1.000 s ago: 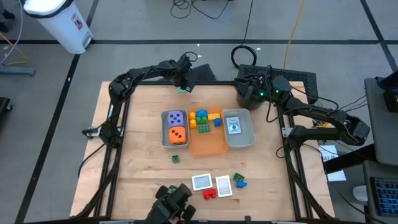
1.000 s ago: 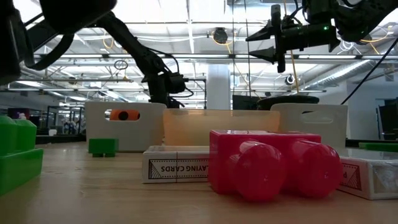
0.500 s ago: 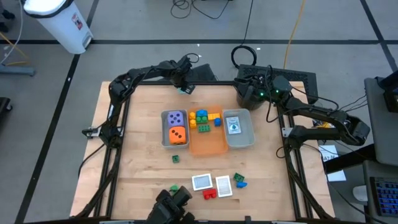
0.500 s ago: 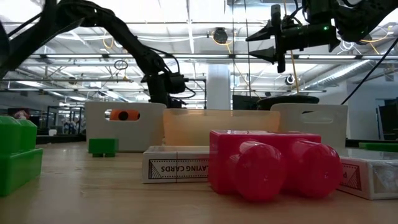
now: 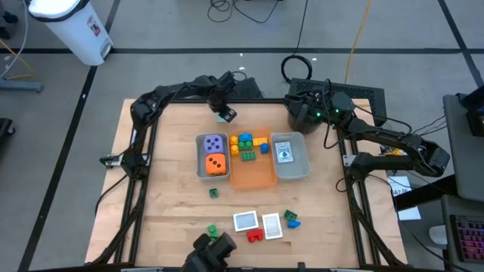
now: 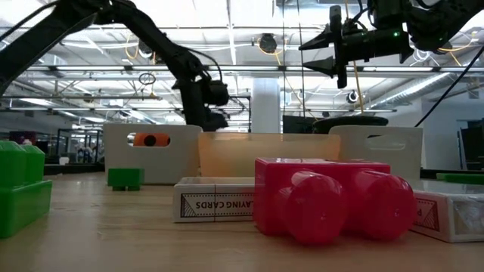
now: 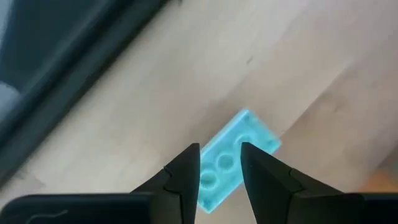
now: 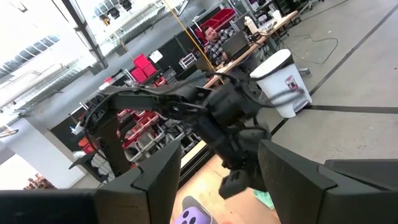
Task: Pick & Place Toys
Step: Put the light blue game piece into the orange bin
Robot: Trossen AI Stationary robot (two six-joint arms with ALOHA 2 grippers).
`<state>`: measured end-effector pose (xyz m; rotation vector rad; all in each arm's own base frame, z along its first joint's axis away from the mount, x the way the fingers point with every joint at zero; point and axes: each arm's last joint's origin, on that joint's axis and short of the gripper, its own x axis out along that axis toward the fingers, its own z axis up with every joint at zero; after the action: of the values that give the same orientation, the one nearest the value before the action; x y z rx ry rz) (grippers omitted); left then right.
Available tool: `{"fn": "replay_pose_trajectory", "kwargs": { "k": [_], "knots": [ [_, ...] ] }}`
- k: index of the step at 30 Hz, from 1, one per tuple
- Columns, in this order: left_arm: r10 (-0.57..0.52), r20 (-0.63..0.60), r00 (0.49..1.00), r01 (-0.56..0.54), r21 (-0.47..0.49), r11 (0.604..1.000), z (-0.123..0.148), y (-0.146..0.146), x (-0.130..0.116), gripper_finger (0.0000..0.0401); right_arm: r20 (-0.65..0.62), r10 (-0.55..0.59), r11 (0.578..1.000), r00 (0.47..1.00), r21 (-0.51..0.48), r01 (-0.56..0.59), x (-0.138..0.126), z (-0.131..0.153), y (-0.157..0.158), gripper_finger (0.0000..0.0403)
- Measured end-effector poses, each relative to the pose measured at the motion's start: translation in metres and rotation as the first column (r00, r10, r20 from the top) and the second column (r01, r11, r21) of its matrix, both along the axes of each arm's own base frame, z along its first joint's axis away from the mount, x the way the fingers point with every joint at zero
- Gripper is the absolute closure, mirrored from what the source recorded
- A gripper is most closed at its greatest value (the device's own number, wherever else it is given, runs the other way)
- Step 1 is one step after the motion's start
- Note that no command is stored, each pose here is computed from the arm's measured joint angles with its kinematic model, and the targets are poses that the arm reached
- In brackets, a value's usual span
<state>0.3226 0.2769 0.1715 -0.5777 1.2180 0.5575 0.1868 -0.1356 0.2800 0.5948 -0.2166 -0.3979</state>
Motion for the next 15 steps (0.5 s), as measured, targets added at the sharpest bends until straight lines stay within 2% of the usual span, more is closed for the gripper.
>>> {"fn": "replay_pose_trajectory", "kwargs": {
  "k": [5, 11, 15],
  "knots": [
    [-0.018, 0.042, 0.999, 0.016, 0.052, 0.999, 0.023, -0.004, -0.001, 0.0281, 0.000, 0.000, 1.000, 1.000, 0.000, 0.000, 0.000, 0.000, 0.000, 0.0193],
    [-0.165, 0.051, 0.985, 0.156, 0.141, 0.978, 0.043, -0.009, -0.003, 0.0278, 0.002, 0.000, 1.000, 1.000, 0.000, 0.000, 0.000, 0.000, 0.000, 0.0193],
    [-0.235, 0.038, 0.971, 0.227, 0.148, 0.963, 0.043, -0.010, -0.003, 0.0240, 0.008, 0.001, 1.000, 1.000, 0.007, -0.001, 0.000, 0.000, 0.000, 0.0193]
  ]
}}
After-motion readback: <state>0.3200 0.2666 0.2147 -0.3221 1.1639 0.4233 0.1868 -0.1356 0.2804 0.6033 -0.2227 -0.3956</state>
